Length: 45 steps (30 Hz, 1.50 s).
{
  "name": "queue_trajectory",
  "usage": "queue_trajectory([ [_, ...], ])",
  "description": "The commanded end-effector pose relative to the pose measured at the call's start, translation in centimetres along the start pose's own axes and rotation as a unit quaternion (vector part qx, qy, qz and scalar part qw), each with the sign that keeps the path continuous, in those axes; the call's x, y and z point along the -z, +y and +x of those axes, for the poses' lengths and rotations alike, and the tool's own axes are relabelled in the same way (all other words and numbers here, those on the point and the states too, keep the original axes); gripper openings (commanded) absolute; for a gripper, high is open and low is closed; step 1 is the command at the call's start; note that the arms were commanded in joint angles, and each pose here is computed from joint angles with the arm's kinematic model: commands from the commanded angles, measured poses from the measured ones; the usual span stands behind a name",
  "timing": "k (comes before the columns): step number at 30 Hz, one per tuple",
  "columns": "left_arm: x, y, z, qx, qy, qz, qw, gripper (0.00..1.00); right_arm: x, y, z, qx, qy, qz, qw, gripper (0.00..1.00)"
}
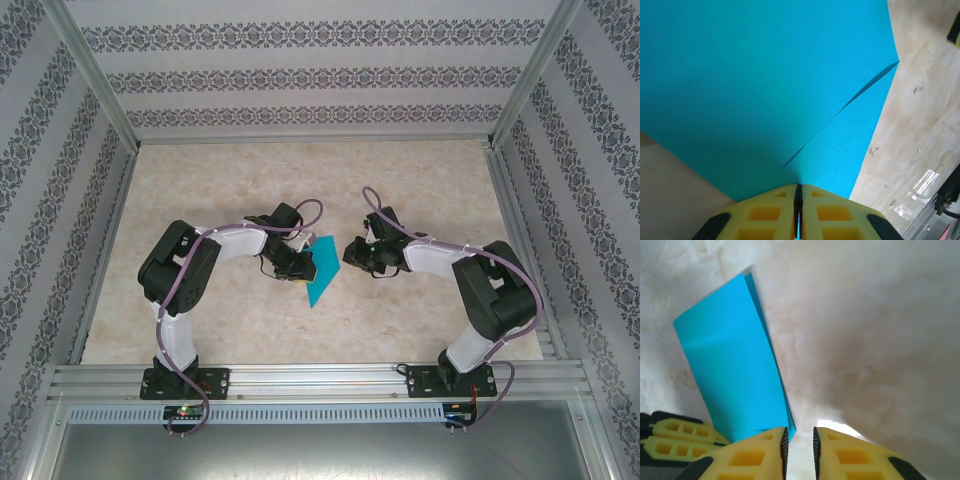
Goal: Fold a paper plane with a square sheet of paper (pick it up from the middle)
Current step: Third fold the triangle at the center of the table.
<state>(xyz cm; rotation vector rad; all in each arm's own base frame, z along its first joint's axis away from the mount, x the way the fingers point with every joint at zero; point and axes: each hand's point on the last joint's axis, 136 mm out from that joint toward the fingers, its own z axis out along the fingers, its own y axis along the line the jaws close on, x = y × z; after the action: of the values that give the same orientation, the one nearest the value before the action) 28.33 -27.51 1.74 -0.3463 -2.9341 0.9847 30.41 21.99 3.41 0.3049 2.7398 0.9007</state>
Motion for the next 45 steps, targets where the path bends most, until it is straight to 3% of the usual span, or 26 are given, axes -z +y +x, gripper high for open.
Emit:
queue_trajectory([
  [1, 0.5, 1.0, 0.3, 0.003, 0.002, -0.037, 0.999, 0.15, 0.2, 1.6, 1.5, 0.008, 0.018, -0.031, 0.999, 0.27],
  [10, 3.3, -2.2, -1.6, -0.02, -0.037, -0.009, 0.999, 0.22, -0.8, 2.7, 3.9, 0.016, 0.043, -0.045, 0.998, 0.35],
  [29, 2.0, 0.4, 0.8, -0.013, 0.006, -0.048, 0.999, 0.17, -3.0, 2.5, 4.3, 0.012, 0.052, -0.038, 0.998, 0.37],
  [45, 1.3, 2.2, 1.6, -0.007, 0.014, -0.074, 0.997, 0.14, -3.0, 4.8, 4.0, 0.013, 0.054, -0.087, 0.995, 0.35],
])
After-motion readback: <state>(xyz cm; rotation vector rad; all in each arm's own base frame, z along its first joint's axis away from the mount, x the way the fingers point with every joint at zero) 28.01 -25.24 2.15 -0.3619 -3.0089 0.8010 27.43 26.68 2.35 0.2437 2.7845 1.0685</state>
